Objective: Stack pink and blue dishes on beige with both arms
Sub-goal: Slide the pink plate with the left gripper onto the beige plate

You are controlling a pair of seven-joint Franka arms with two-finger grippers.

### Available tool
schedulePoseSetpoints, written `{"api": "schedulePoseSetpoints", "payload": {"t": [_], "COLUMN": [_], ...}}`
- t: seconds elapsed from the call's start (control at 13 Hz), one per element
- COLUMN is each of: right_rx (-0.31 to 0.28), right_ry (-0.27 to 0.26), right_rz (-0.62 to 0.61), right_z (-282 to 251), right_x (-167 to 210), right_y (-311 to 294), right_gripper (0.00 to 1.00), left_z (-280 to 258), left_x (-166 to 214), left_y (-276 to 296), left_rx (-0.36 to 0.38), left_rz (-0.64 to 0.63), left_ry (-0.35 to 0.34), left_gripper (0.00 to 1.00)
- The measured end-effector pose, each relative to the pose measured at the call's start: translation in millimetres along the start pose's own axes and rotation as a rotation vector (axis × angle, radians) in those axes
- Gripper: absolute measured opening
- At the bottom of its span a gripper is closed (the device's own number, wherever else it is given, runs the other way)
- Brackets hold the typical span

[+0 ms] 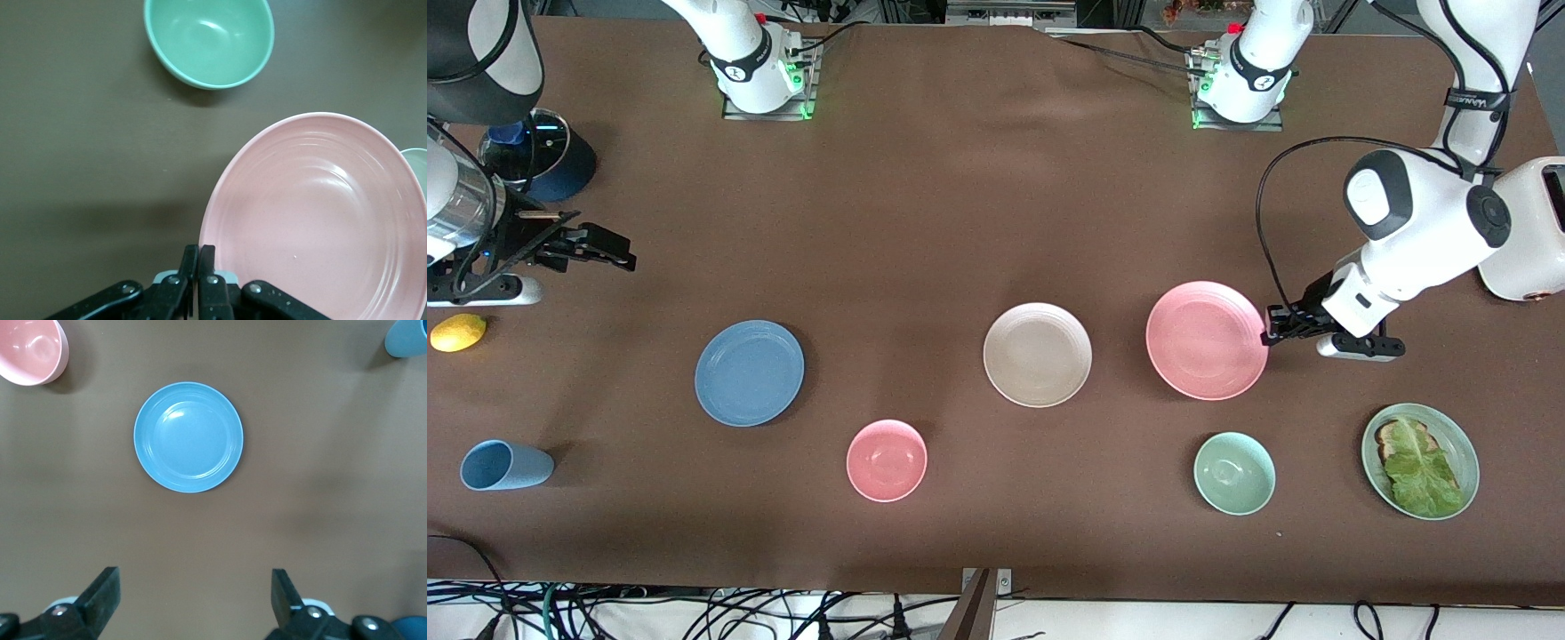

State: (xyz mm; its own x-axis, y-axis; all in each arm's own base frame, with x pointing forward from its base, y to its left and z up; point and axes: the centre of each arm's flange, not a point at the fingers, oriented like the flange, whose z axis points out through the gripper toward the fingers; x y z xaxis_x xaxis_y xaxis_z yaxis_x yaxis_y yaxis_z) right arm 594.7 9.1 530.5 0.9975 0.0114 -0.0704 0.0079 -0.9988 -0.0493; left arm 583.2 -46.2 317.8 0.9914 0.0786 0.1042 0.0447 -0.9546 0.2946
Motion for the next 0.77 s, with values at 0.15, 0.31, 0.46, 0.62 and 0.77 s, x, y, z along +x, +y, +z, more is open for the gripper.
{"api": "schedulePoseSetpoints", "payload": {"t": [0.15, 0.31, 0.46, 0.62, 0.77], "right_rx": [0.0, -0.001, -0.001, -0.001, -0.002], "right_ry": [0.0, -0.002, -0.004, -0.006, -0.008], "right_rz": [0.003, 0.007, 0.008, 0.009, 0.011], "right_z": [0.2, 1.2, 2.7, 4.3, 5.7], "right_x": [0.1, 0.6, 1.4, 2.1, 2.7], "right_y": [1.6, 3.9, 4.5, 4.7, 6.1], "right_gripper": [1.0, 1.0, 1.0, 1.0, 1.0], "left_z": [1.5, 4.7, 9.8, 18.5, 30.1], "left_x": [0.4, -0.8, -1.8, -4.2, -7.3], "left_y": [27.9, 54.2, 74.6, 90.7, 113.9], "left_rx": [0.007, 0.002, 0.016, 0.041, 0.052], "left_rz": [-0.014, -0.034, -0.044, -0.062, -0.087], "left_ry": [0.001, -0.001, 0.005, 0.005, 0.015], "left_gripper": [0.04, 0.04, 0.04, 0.04, 0.04]}}
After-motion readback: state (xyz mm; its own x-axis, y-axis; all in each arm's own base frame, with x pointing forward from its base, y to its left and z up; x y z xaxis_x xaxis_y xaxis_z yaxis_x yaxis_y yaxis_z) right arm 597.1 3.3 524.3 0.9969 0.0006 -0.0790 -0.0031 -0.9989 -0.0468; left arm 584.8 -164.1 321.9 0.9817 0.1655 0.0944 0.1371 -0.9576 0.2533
